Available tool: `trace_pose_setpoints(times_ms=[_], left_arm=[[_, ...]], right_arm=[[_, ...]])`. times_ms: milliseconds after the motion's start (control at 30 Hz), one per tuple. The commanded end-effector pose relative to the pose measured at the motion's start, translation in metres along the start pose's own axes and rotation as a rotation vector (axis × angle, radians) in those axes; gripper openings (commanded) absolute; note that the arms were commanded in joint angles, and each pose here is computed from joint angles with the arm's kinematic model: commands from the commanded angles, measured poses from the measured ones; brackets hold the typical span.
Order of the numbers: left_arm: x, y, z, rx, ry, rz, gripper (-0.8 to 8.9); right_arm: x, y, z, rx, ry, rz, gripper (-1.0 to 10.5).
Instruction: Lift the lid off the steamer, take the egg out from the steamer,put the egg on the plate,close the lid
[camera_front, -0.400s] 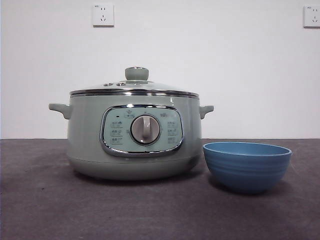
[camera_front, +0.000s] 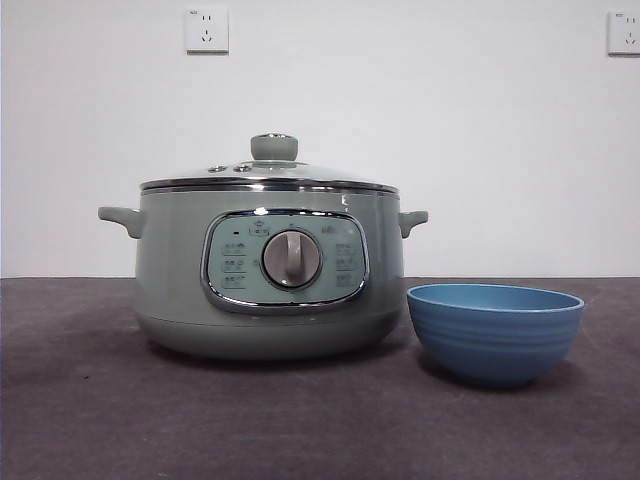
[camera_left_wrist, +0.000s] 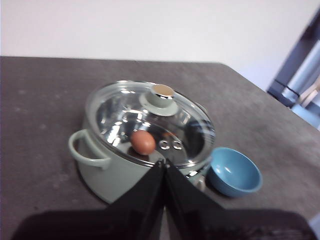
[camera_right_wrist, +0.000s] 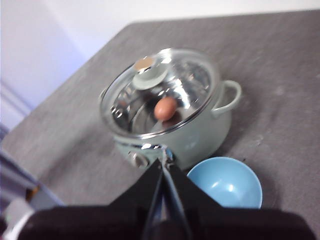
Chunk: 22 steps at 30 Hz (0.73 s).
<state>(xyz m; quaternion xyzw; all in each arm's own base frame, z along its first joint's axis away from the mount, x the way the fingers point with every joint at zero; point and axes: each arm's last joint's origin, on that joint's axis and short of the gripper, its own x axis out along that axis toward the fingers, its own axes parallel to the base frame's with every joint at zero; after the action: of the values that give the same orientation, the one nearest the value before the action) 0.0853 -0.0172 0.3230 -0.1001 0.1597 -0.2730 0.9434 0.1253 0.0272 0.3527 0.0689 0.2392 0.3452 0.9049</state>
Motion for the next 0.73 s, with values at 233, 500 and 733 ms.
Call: trace_pose_setpoints(times_ms=[233, 500, 733], left_arm=[[-0.003, -0.007, 0.031, 0.053, 0.127, -0.046, -0.08], [-0.002, -0.008, 0.040, 0.033, 0.147, -0.042, 3.87], [-0.001, -0.008, 0.041, 0.034, 0.146, -0.043, 5.98]], right_arm=[[0.005, 0.003, 0.016, -0.071, 0.197, 0.059, -0.1], [0.007, 0.004, 0.016, -0.048, 0.202, 0.059, 3.2], [0.007, 0.004, 0.016, -0.048, 0.202, 0.057, 6.0]])
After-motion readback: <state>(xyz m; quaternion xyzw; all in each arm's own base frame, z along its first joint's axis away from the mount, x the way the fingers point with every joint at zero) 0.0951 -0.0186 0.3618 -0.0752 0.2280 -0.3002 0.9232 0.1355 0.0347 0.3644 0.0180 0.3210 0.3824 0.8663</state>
